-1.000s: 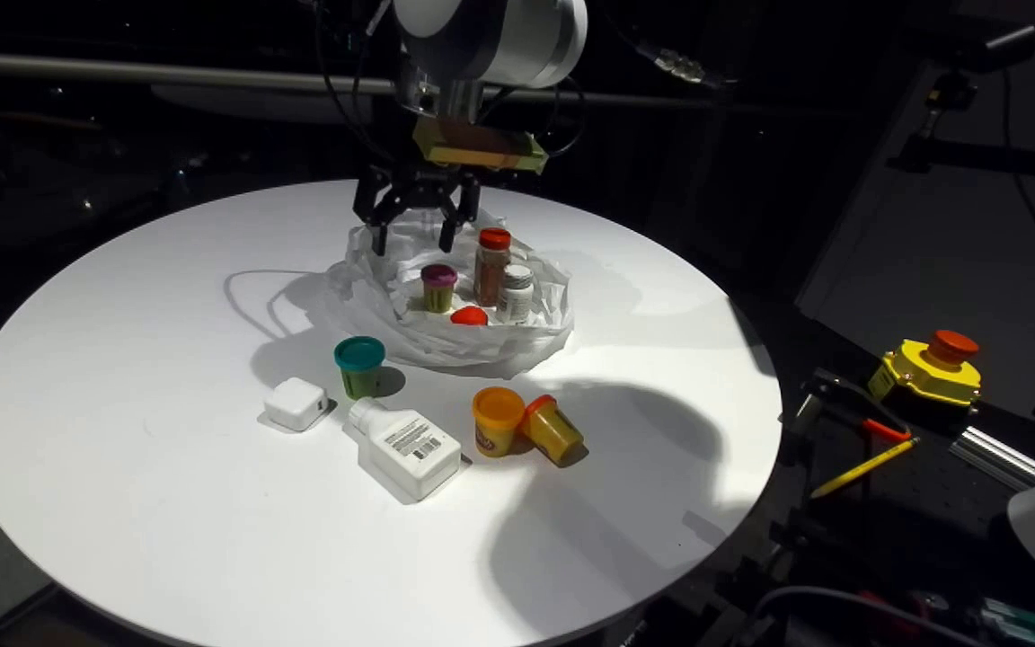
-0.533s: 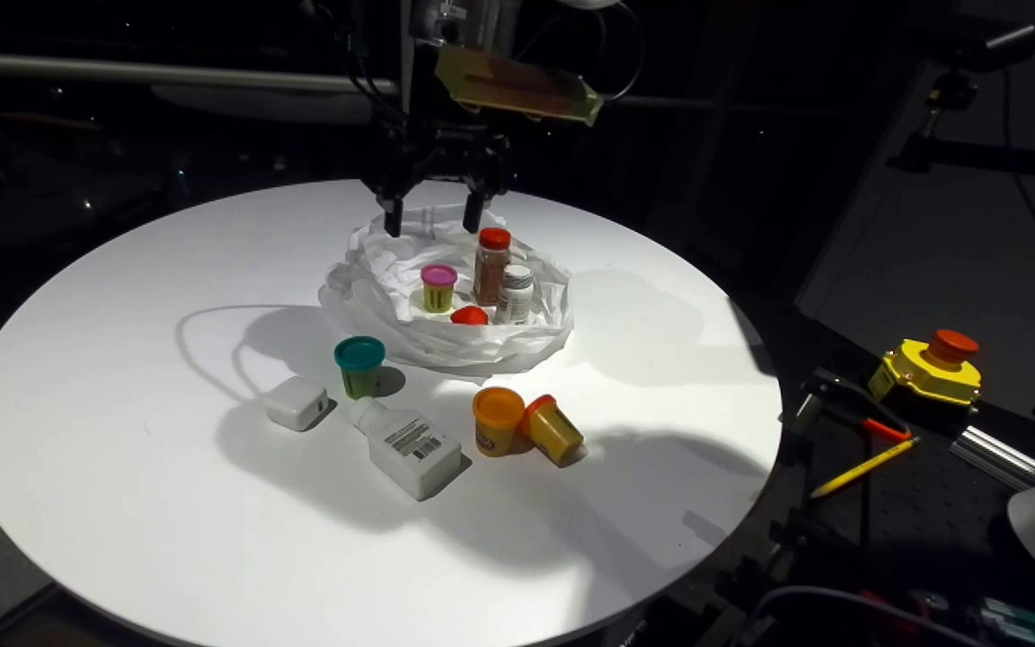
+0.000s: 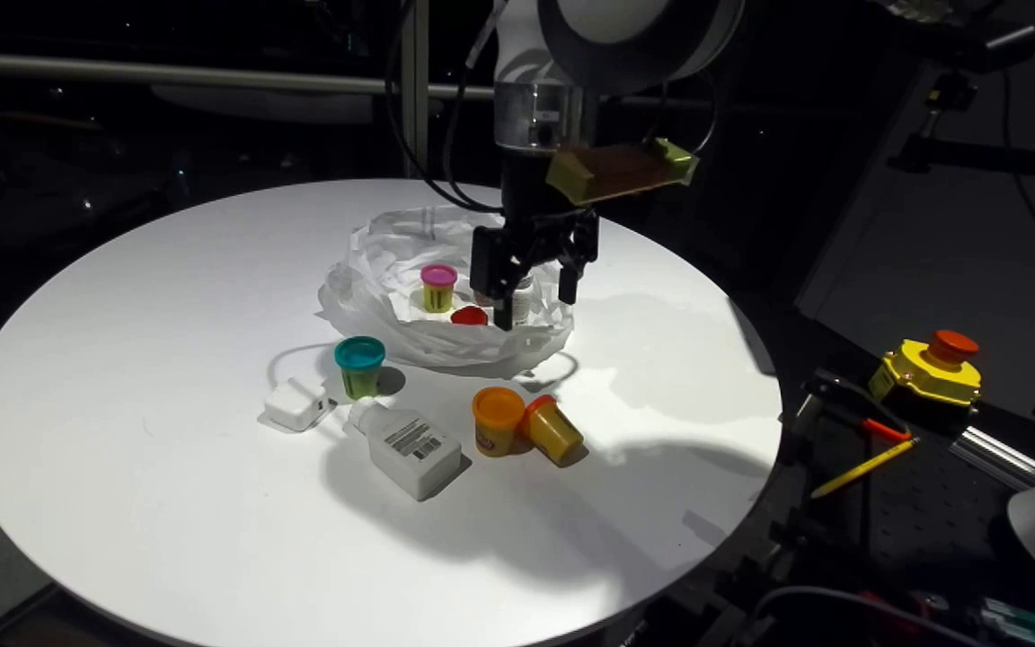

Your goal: Pick up all the objects from the table and put them on the plastic

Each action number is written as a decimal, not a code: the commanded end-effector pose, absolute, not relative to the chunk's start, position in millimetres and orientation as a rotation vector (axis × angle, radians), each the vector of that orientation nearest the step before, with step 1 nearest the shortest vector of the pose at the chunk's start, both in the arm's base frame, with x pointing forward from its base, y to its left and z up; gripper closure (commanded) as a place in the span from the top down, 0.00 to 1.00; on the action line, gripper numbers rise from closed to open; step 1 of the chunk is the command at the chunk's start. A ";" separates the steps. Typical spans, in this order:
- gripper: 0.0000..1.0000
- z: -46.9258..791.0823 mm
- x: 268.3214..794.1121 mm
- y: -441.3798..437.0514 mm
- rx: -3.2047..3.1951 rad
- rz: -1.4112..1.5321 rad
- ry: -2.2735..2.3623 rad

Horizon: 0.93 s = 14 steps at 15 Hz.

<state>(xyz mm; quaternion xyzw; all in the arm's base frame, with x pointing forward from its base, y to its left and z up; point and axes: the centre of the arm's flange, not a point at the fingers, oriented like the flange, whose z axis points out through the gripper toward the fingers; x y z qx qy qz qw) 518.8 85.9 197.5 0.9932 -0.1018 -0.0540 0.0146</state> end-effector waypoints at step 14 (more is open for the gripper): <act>1.00 164.8 467.3 107.0 3.101 -0.097 -0.076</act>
